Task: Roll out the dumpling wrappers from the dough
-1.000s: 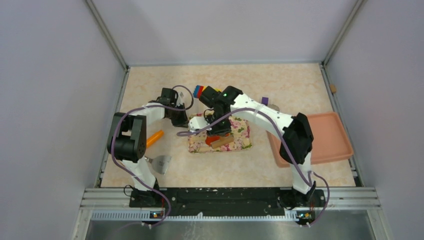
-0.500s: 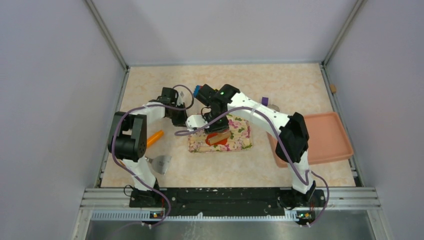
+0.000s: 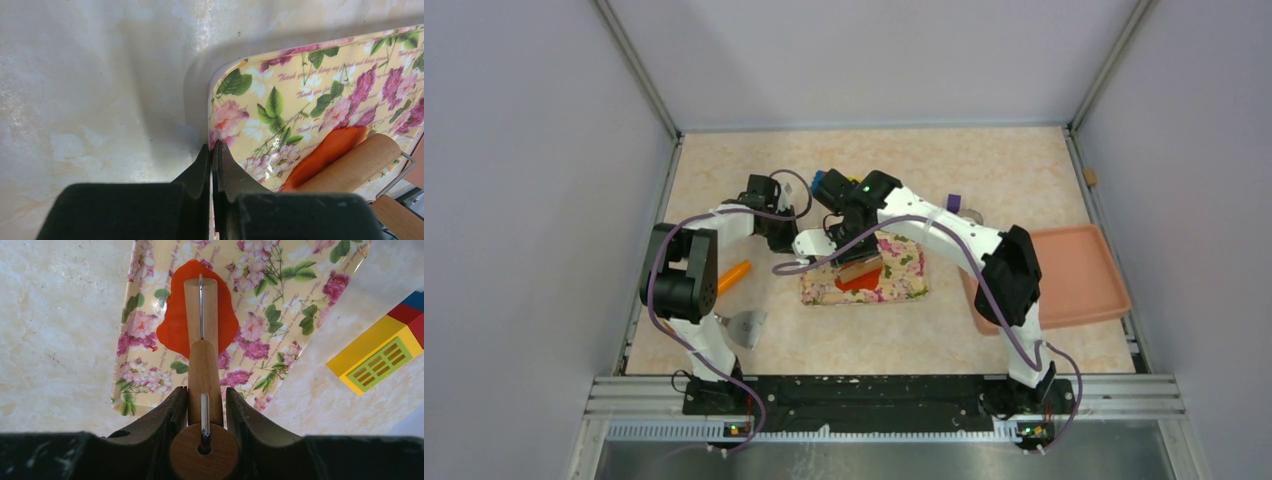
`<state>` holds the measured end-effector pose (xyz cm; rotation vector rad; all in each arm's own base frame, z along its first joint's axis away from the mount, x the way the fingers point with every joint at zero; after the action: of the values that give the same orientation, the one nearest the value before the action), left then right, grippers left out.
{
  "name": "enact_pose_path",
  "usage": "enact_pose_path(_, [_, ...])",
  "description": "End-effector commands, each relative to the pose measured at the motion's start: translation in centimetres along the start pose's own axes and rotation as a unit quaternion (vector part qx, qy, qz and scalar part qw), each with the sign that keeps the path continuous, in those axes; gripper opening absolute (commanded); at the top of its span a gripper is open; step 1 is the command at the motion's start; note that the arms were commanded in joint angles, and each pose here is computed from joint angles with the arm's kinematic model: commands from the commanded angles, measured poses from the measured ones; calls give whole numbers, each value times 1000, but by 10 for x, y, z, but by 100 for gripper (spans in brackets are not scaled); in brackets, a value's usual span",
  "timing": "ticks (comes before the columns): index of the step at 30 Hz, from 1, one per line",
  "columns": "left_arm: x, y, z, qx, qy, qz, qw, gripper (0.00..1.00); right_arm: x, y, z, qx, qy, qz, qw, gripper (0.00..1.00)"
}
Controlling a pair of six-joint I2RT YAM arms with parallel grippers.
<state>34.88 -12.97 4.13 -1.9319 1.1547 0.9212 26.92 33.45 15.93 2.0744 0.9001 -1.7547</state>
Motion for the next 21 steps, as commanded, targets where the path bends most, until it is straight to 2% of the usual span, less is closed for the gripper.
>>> enact_pose_path(1, [11,1,12,5,-25,6,1000,0,-8,-12,-9,-20,29,-16,999,0])
enact_pose_path(13, [10,1,12,4,-24,8,1000,0,49,23,28,23,-26,5,999,0])
enact_pose_path(21, [9,3,13,6,-24,7,1000,0,57,30,6,26,34,38,998,0])
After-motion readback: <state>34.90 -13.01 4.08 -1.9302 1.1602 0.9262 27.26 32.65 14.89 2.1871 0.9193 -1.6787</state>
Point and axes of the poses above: each gripper's point midway between its finger pads, its own x axis out along the fingers, its own z axis along the line the jaws close on, y = z × x, the point moved 2 cm from there along -x, back along the fingers, and after that the axes turned 12 degrees about -x, right-handed, at the moved point
